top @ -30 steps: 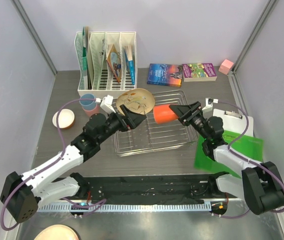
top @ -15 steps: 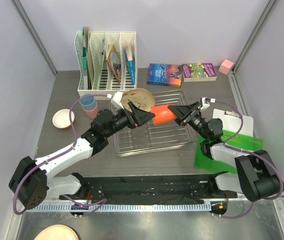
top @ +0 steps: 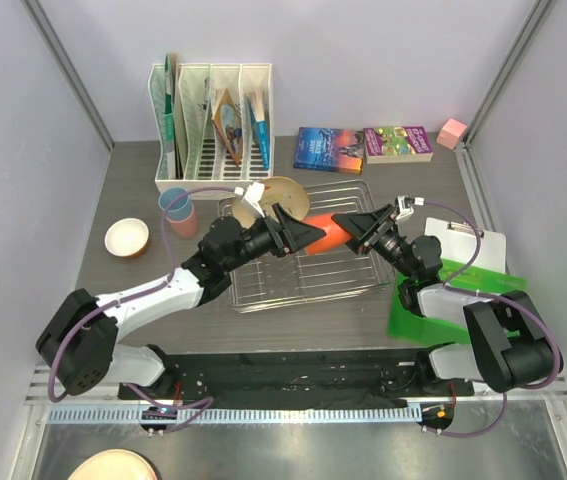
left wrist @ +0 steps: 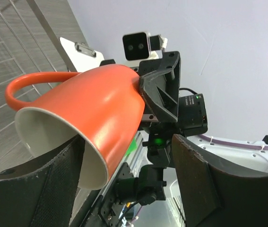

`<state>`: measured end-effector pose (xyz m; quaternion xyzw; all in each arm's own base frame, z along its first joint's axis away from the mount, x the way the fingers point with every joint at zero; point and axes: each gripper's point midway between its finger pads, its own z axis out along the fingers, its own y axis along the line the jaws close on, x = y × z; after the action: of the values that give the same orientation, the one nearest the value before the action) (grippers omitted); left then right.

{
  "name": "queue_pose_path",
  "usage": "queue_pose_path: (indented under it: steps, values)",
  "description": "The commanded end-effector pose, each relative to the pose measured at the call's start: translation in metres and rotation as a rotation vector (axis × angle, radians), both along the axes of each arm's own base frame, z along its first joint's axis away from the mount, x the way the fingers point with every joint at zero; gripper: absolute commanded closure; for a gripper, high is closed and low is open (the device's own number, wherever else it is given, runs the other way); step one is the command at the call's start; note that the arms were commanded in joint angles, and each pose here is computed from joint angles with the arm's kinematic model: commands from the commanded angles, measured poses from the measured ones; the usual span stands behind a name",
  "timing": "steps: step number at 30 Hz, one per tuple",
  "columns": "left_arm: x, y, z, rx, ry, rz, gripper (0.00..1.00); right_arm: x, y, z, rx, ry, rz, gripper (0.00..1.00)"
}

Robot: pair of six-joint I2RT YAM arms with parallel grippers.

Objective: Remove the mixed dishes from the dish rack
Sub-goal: Place the cup at the center of the board.

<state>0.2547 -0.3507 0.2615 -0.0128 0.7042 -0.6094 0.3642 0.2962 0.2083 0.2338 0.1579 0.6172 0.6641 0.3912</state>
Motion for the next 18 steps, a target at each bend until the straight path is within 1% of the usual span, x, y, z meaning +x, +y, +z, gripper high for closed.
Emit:
queue_pose_path:
  steps: [1, 3, 4, 6, 7, 12, 13, 14, 15, 16, 17, 18]
  values:
    - [-0.005, -0.013, 0.039, -0.091, -0.088, -0.048, 0.31, -0.012, 0.000, 0.046, 0.056, -0.186, 0.030, 0.99]
    - [-0.006, -0.016, 0.037, -0.088, -0.084, -0.059, 0.37, -0.011, 0.001, 0.045, 0.049, -0.186, 0.030, 0.99]
    - [-0.006, -0.016, 0.036, -0.087, -0.083, -0.060, 0.45, -0.012, 0.001, 0.045, 0.045, -0.188, 0.032, 0.99]
    - [-0.006, -0.016, 0.033, -0.079, -0.084, -0.063, 0.54, -0.013, 0.001, 0.044, 0.037, -0.189, 0.034, 0.99]
    - [-0.006, -0.016, 0.033, -0.074, -0.081, -0.063, 0.61, -0.012, 0.001, 0.044, 0.032, -0.191, 0.035, 0.99]
    - [-0.006, -0.016, 0.029, -0.048, -0.077, -0.059, 0.74, -0.010, 0.003, 0.040, -0.008, -0.183, 0.036, 0.99]
    - [-0.006, -0.015, 0.029, -0.044, -0.083, -0.060, 0.79, -0.011, 0.003, 0.042, -0.012, -0.190, 0.034, 0.99]
    - [-0.006, -0.016, 0.028, -0.041, -0.081, -0.060, 0.82, -0.011, 0.004, 0.041, -0.018, -0.183, 0.038, 0.99]
    - [-0.006, -0.015, 0.029, -0.038, -0.080, -0.059, 0.93, -0.011, 0.004, 0.041, -0.028, -0.188, 0.035, 0.99]
    - [-0.006, -0.015, 0.030, -0.036, -0.085, -0.060, 0.99, -0.010, 0.003, 0.041, -0.035, -0.188, 0.033, 0.99]
    - [-0.006, -0.015, 0.030, -0.030, -0.087, -0.060, 1.00, -0.010, 0.004, 0.038, -0.055, -0.171, 0.035, 0.99]
    - [-0.007, -0.015, 0.031, -0.030, -0.091, -0.061, 1.00, -0.008, 0.004, 0.037, -0.069, -0.166, 0.032, 0.88]
